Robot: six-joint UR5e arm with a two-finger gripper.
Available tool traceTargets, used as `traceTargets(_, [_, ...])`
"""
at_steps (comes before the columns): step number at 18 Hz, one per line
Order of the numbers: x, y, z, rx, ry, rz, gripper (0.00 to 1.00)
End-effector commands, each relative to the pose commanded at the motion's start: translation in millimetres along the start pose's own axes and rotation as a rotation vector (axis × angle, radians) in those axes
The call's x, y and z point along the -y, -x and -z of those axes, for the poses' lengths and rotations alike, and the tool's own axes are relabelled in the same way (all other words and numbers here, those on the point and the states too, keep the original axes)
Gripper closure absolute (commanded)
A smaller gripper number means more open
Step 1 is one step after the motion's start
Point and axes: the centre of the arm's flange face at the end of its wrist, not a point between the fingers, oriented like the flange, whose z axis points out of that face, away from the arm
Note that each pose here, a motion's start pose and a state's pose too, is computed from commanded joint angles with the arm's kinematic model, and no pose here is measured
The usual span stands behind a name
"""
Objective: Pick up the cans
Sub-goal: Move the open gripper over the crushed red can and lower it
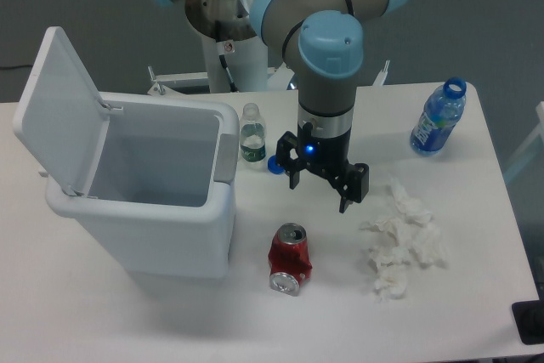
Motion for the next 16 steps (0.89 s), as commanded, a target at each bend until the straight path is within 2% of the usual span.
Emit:
traceTargets(13, [7,-8,-31,-0.03,0.054,-0.006,0.0])
traceTargets(16, [14,-16,-62,-0.058,0.108,-0.032,0.0])
